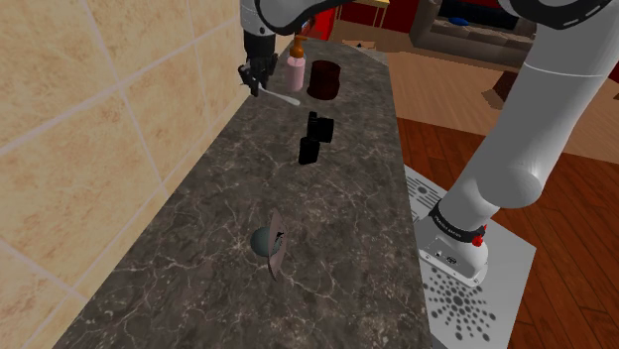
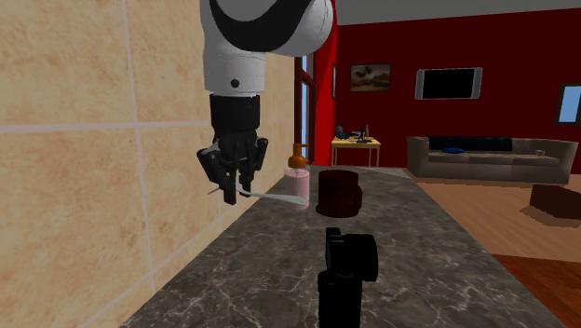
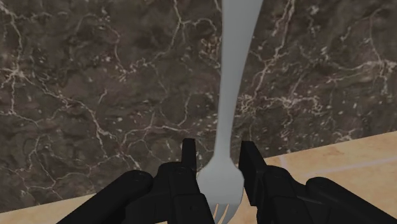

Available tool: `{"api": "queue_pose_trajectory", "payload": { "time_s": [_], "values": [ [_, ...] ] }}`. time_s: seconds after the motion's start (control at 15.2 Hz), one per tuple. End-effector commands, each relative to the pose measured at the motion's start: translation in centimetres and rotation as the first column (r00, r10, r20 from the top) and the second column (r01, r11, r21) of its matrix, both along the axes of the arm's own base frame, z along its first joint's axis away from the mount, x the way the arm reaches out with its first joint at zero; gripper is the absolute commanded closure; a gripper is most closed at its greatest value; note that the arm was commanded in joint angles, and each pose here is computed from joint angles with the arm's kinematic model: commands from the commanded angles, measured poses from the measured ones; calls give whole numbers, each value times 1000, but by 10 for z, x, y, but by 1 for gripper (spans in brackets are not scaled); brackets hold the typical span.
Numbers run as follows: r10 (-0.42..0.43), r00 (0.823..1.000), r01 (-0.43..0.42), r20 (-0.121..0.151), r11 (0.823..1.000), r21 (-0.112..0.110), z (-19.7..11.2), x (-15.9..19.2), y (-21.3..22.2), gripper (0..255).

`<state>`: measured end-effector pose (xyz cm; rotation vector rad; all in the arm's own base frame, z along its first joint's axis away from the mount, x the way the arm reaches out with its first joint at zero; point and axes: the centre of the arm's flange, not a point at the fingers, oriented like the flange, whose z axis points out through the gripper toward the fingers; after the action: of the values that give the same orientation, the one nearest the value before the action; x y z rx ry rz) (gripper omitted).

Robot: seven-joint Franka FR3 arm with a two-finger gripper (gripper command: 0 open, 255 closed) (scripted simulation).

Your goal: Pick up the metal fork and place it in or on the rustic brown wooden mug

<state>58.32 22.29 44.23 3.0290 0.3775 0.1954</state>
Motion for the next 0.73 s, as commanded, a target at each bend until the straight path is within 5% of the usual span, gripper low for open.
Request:
{"api": "queue_pose_trajectory", "payload": {
  "time_s": [0.0, 0.66],
  "values": [
    [0, 1000, 0, 0, 1000, 0, 11, -1, 1, 255],
    [0, 1000, 0, 0, 1000, 0, 48, 6, -25, 255]
  ]
}}
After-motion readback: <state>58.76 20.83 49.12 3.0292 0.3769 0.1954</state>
